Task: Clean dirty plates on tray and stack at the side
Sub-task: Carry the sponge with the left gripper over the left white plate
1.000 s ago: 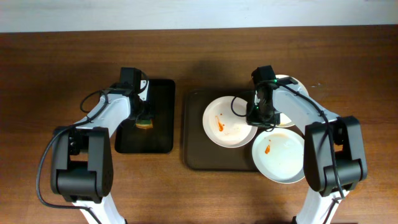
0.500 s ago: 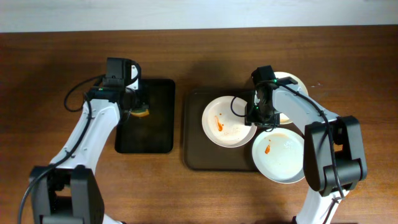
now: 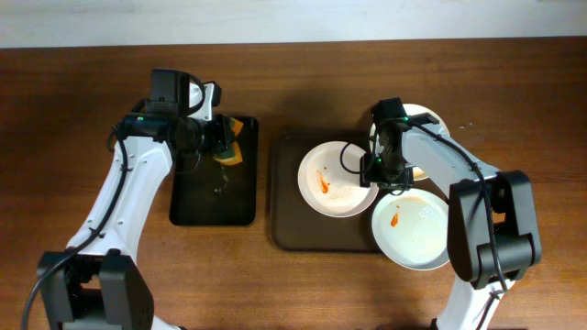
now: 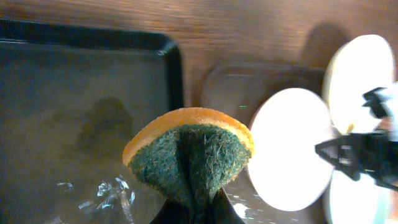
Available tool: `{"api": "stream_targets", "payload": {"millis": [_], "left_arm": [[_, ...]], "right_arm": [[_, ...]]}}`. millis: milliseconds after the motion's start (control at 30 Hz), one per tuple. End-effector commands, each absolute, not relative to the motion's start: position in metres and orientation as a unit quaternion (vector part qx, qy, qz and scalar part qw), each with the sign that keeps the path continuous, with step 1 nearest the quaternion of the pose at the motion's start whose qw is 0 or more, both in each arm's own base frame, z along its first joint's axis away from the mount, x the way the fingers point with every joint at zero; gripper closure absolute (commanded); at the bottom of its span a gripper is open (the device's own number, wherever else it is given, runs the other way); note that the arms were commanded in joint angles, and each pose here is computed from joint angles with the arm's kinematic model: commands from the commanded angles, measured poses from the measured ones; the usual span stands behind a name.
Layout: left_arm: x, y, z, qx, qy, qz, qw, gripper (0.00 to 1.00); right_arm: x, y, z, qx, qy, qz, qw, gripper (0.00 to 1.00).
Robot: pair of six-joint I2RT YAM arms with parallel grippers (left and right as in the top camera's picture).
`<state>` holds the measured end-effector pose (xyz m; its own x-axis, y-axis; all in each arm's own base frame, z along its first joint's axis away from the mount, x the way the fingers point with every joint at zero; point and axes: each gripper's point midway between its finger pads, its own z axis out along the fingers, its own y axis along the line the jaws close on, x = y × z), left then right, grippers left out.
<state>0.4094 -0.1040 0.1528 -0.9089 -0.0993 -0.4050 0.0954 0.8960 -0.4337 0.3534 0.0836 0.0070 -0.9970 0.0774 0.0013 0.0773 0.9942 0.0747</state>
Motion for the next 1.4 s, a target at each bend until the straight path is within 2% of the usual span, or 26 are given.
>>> {"api": "stream_targets", "payload": {"millis": [0, 133, 267, 400, 433, 467, 500, 533, 667, 900, 1067, 1167, 1367], "left_arm": [[0.409, -0.119, 0.178, -0.005, 0.934, -0.281, 0.219, 1.0], [0.411, -0.113, 0.204, -0.011, 0.94, -0.263, 0.216, 1.0], [0.414, -0.103, 0.234, -0.013, 0.956, -0.222, 0.19, 1.0], [0.42, -0.138, 0.208, 0.02, 0.96, -0.247, 0.131, 1.0], [0.421, -0.155, 0.197, 0.034, 0.957, -0.264, 0.116, 1.0], [0.425, -0.173, 0.184, 0.049, 0.954, -0.276, 0.106, 1.0], [0.429, -0.184, 0.174, 0.06, 0.953, -0.277, 0.105, 1.0], [0.433, -0.197, 0.164, 0.072, 0.952, -0.279, 0.104, 1.0], [0.439, -0.234, 0.152, 0.11, 0.944, -0.287, 0.118, 1.0], [0.44, -0.259, 0.149, 0.139, 0.938, -0.286, 0.136, 1.0], [0.44, -0.259, 0.149, 0.139, 0.938, -0.286, 0.137, 1.0], [0.435, -0.263, 0.141, 0.139, 0.941, -0.284, 0.122, 1.0], [0.423, -0.297, 0.105, 0.117, 0.949, -0.278, 0.086, 1.0]], "right_arm": [[0.359, 0.088, 0.012, 0.027, 0.999, 0.044, 0.006, 0.35], [0.358, 0.091, 0.033, 0.005, 0.999, 0.053, 0.007, 0.35], [0.367, 0.093, 0.081, 0.004, 0.998, 0.059, 0.034, 0.35], [0.356, 0.085, 0.108, 0.014, 0.998, 0.057, 0.008, 0.38], [0.354, 0.084, 0.108, 0.02, 0.998, 0.067, 0.002, 0.43], [0.353, 0.08, 0.104, 0.025, 0.997, 0.07, -0.004, 0.63], [0.351, 0.075, 0.101, 0.028, 0.997, 0.07, -0.008, 0.73], [0.351, 0.075, 0.097, 0.029, 0.996, 0.086, -0.012, 0.77], [0.353, 0.077, 0.072, 0.019, 0.993, 0.113, -0.003, 0.69], [0.354, 0.078, 0.025, 0.02, 0.993, 0.117, 0.028, 0.67], [0.357, 0.079, 0.012, 0.02, 0.991, 0.122, 0.046, 0.77], [0.357, 0.082, 0.013, 0.019, 0.99, 0.131, 0.046, 0.96], [0.357, 0.084, 0.013, 0.019, 0.989, 0.137, 0.045, 0.96]]}}
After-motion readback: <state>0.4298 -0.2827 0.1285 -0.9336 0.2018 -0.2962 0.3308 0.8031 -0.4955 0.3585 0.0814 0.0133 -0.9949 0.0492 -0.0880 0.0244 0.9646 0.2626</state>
